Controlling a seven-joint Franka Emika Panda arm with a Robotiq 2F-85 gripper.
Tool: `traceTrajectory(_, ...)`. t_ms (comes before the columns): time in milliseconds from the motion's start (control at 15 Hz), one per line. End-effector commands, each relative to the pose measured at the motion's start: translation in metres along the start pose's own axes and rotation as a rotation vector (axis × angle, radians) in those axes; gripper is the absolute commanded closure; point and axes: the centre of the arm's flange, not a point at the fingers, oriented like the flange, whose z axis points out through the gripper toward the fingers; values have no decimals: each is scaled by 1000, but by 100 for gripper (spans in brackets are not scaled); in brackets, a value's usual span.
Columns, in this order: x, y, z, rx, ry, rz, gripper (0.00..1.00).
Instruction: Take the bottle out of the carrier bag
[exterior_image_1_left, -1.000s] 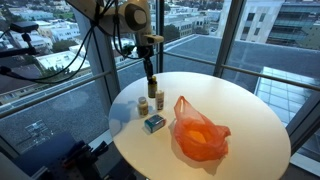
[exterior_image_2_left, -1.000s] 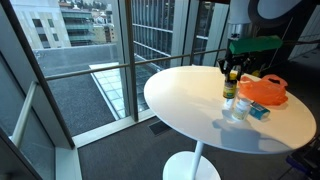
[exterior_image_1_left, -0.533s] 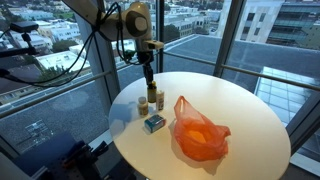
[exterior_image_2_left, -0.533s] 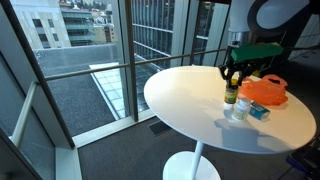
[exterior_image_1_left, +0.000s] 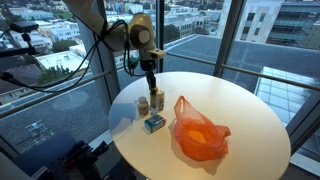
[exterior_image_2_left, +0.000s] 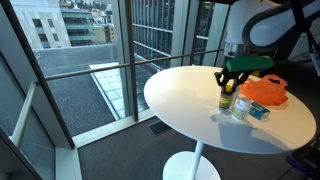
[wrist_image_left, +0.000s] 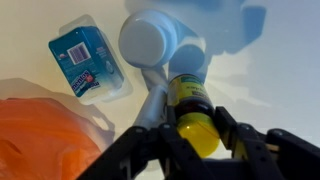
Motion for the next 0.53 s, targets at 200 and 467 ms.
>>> traceTrajectory(200, 7, 8, 0, 32, 11, 35, 30)
traceTrajectory(467, 6, 22, -19, 23, 9, 29, 1)
